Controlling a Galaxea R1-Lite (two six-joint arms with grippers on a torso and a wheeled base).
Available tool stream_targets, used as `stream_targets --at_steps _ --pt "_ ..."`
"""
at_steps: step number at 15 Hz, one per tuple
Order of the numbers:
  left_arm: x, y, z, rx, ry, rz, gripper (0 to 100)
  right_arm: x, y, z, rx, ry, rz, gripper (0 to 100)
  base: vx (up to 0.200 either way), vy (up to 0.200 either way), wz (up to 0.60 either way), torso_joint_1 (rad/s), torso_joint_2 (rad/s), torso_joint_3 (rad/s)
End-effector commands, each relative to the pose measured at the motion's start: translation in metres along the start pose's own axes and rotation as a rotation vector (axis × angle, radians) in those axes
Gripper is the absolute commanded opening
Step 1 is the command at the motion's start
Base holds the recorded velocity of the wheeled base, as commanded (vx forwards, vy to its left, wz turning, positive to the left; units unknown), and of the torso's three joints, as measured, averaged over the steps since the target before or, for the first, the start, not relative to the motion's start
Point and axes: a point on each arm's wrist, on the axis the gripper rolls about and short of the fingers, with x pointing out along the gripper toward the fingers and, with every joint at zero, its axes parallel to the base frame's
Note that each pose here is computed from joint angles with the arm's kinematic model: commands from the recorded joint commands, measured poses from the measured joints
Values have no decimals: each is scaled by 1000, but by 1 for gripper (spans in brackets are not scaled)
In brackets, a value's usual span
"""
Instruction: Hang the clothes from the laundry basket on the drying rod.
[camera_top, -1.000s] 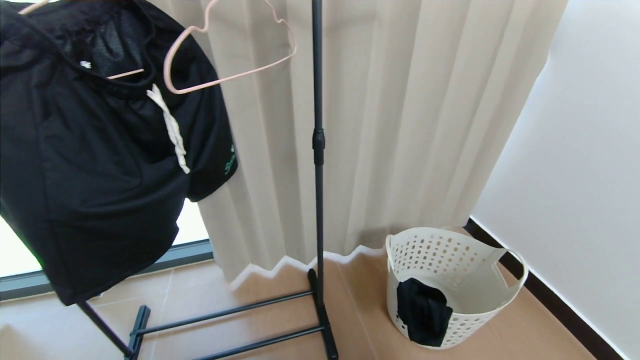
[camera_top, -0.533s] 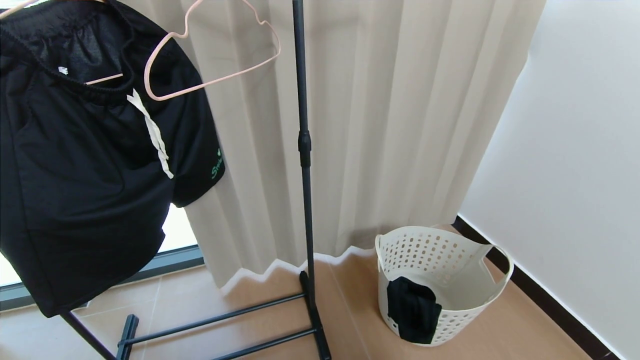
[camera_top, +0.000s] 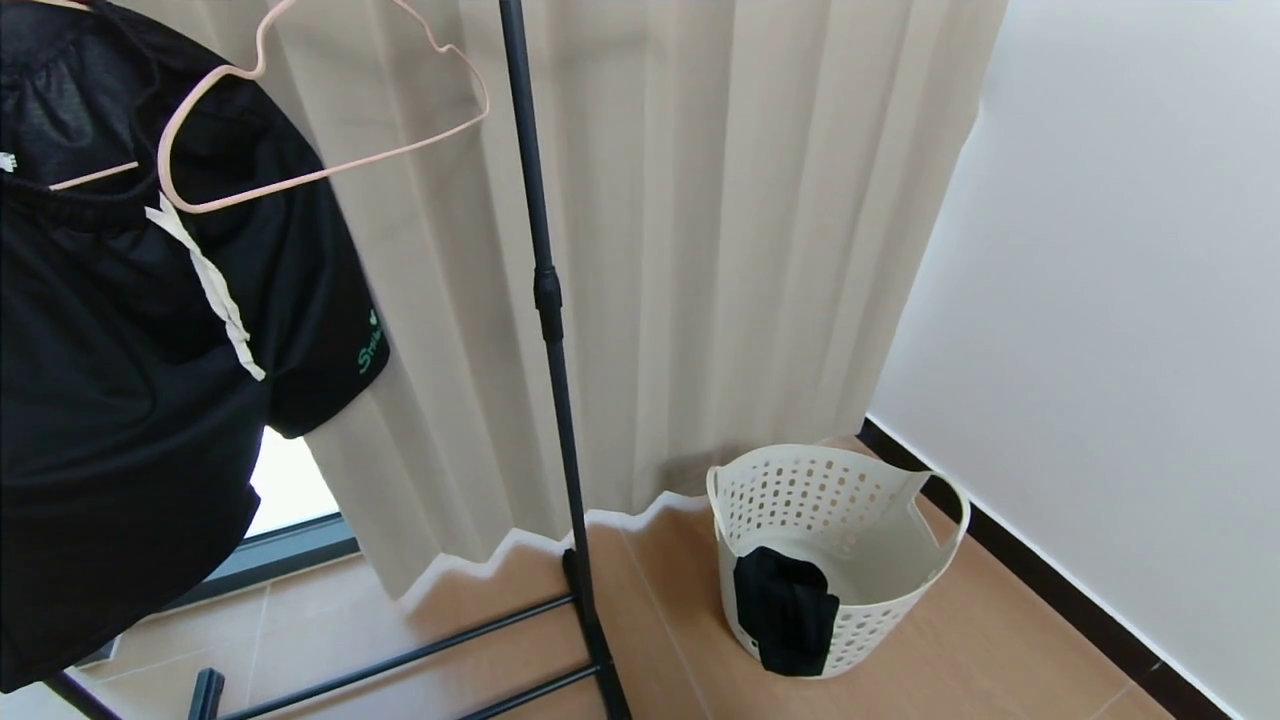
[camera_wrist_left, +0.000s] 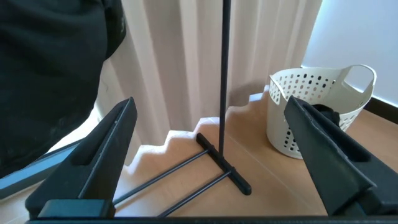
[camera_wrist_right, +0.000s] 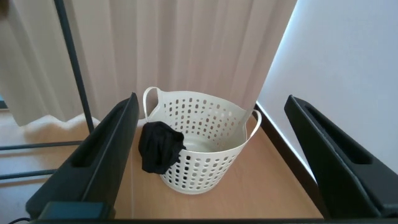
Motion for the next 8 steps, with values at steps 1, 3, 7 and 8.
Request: stream_targets --at_steps 1,3,7,8 --pt "0 0 0 -1 1 2 100 0 0 0 -1 -1 1 100 0 0 -600 7 7 2" --pt "0 0 0 -1 1 2 100 0 0 0 -1 -1 1 100 0 0 -300 -4 4 1" --pt "0 0 0 1 1 2 100 0 0 0 -1 -1 1 100 0 0 0 0 0 0" --pt "0 0 0 1 1 2 100 0 0 0 -1 -1 1 100 0 0 0 0 0 0"
